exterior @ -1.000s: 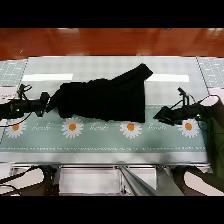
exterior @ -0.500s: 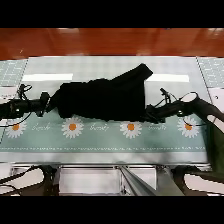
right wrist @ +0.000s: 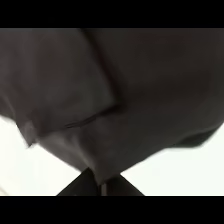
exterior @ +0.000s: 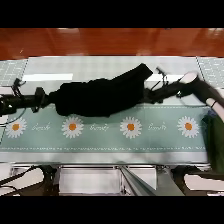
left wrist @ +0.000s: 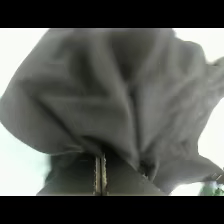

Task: Fold the shirts.

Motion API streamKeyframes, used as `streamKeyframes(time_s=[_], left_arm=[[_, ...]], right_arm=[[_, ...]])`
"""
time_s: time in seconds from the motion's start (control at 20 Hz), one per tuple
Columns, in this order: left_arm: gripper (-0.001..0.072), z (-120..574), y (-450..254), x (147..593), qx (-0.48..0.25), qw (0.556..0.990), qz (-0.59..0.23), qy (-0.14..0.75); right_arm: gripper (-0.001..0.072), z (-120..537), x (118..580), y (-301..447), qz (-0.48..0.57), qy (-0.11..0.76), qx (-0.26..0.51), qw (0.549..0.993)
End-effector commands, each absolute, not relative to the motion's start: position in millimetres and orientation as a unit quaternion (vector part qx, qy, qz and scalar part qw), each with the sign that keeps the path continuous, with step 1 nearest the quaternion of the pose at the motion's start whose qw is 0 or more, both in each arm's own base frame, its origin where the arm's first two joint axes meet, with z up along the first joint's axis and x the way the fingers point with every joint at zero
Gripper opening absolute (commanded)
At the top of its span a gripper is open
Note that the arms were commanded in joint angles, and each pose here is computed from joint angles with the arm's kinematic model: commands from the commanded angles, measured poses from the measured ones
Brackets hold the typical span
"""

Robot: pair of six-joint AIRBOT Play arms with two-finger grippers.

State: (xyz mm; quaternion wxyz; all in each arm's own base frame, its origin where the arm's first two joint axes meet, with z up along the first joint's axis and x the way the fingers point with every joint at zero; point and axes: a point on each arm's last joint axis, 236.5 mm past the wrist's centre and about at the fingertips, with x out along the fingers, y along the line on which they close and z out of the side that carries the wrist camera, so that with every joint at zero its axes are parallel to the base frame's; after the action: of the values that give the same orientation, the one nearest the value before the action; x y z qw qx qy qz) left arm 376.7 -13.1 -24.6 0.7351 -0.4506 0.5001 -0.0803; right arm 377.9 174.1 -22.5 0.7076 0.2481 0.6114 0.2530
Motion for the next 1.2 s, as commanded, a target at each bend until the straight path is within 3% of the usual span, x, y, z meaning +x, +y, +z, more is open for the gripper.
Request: streamKeyframes(time_s=[0.0, 0.25, 0.4, 0.55, 0.8, 1.15], left_arm=[[0.0019, 50, -10, 393, -0.41, 0.779, -0.134, 0.456], [0.0018, 236, -12, 410, -0.312, 0.88, -0.194, 0.302], [0.0018, 350, -26, 385, -0.246, 0.925, -0.216, 0.194], [0.0018, 440, -42, 338, -0.18, 0.955, -0.217, 0.091], [0.0018, 493, -52, 260, -0.106, 0.982, -0.158, 0.004], [0.0018, 502, -49, 147, -0.033, 0.998, -0.031, -0.046]], right_arm=[[0.0023, 71, 424, 138, 0.238, 0.538, 0.194, 0.785], [0.0023, 271, 444, 93, 0.204, 0.347, 0.11, 0.909], [0.0023, 383, 409, 83, 0.189, 0.223, 0.066, 0.954], [0.0023, 454, 352, 81, 0.183, 0.128, 0.042, 0.974], [0.0023, 496, 250, 54, 0.118, 0.068, 0.0, 0.991], [0.0023, 460, 142, 21, 0.038, 0.129, -0.007, 0.991]])
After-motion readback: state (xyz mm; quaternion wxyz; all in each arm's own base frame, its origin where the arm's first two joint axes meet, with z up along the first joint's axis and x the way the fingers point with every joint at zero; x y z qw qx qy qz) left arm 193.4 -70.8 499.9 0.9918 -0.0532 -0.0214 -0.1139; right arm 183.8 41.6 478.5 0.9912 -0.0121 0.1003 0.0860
